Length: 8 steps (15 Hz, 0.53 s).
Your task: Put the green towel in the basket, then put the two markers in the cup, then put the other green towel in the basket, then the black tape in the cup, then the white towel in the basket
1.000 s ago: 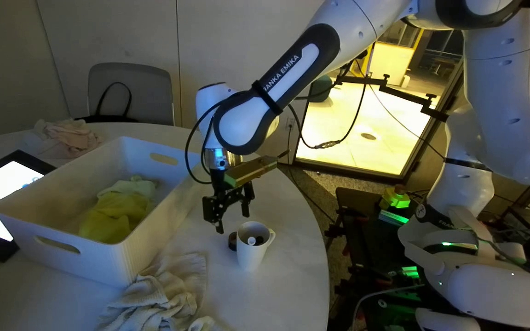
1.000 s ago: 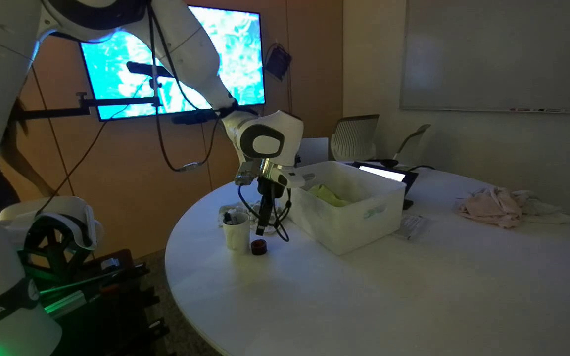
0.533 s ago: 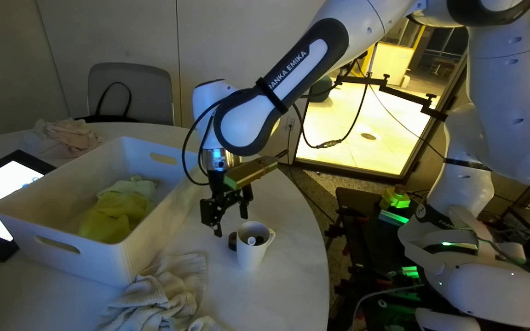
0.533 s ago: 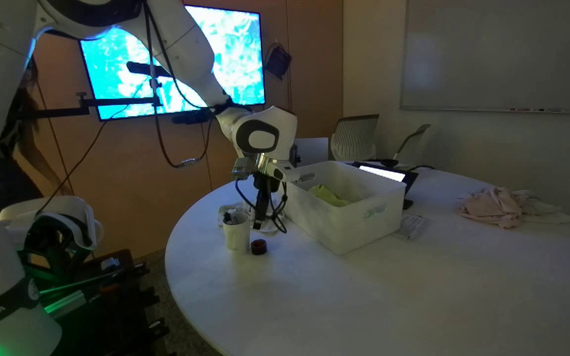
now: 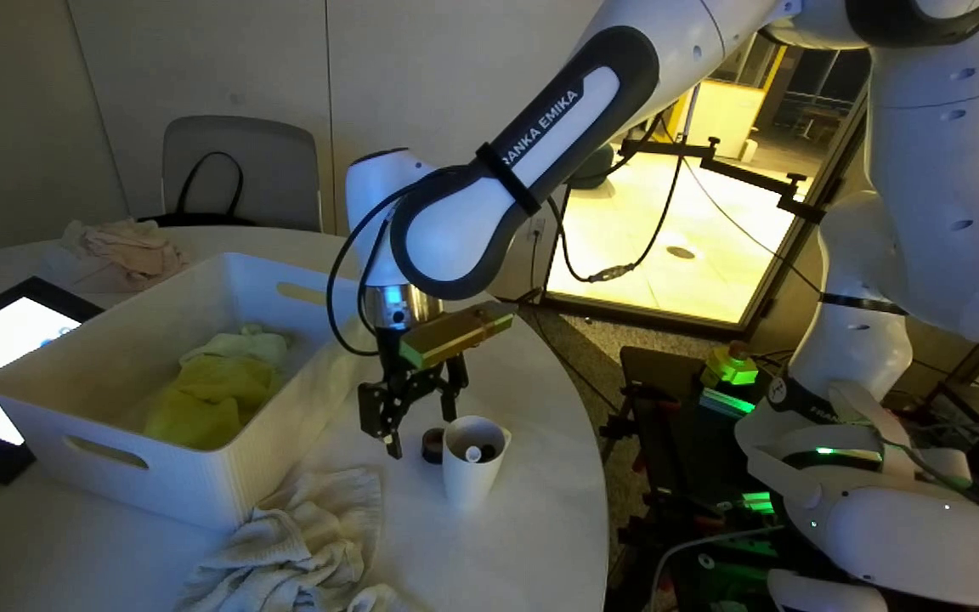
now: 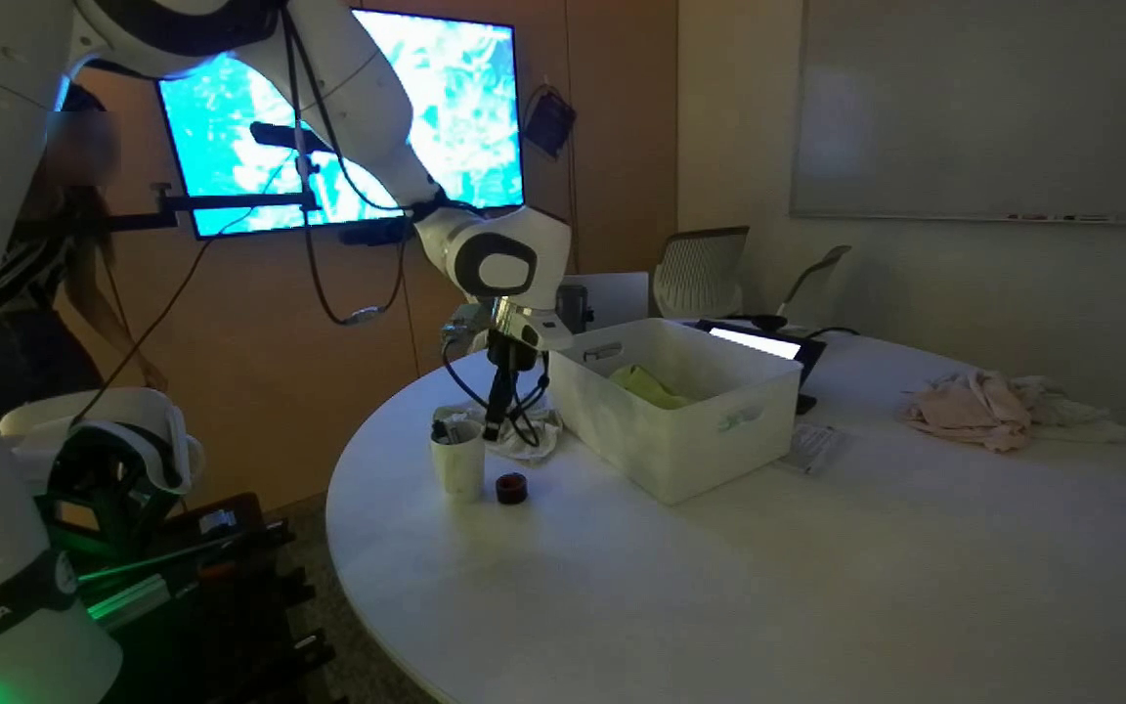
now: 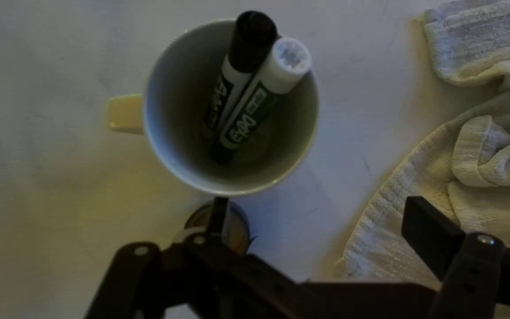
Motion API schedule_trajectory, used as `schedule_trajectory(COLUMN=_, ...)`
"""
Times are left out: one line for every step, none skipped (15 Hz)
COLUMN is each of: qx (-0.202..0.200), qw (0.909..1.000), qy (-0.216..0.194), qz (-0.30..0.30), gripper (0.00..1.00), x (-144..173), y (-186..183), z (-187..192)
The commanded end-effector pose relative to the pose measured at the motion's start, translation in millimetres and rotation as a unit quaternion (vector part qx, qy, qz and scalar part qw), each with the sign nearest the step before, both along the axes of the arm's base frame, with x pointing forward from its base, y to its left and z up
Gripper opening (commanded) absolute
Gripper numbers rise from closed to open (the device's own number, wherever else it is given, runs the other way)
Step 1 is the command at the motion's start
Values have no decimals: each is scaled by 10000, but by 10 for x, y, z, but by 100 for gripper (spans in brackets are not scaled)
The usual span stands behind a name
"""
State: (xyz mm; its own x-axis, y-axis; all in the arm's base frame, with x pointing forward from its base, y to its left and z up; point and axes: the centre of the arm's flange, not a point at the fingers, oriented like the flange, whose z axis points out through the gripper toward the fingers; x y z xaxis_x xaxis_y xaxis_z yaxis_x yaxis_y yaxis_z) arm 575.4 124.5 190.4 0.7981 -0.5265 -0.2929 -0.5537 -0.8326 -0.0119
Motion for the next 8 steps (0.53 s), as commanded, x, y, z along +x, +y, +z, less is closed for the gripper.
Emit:
schedule_trajectory(qx=61, qw=9993, qy=78, qz=-350, gripper=100, x=-36, y=104, z=-51)
schedule_trajectory(qx=84, qw=9992, qy=99, qz=-379, gripper=100, x=-29, y=110, z=-77)
schedule_trajectory(qx=93, qw=9991, qy=127, qz=-402, gripper=100, x=-21, y=106, z=-102)
schedule_trajectory(qx=111, qw=9990, qy=152, qz=-416, gripper=100, x=-10, y=98, z=-127)
schedule_trajectory(qx=117, qw=9988, qy=175, qz=-432, gripper=100, x=0, y=90, z=-153)
schedule_trajectory(qx=130, qw=9988, qy=175, qz=-438, gripper=100, x=13, y=79, z=-168)
schedule_trajectory(qx=104, qw=9989, qy=139, qz=-433, gripper=100, x=22, y=71, z=-184)
schedule_trajectory(qx=105, qw=9991, qy=83, qz=-410, gripper=100, x=50, y=58, z=-195)
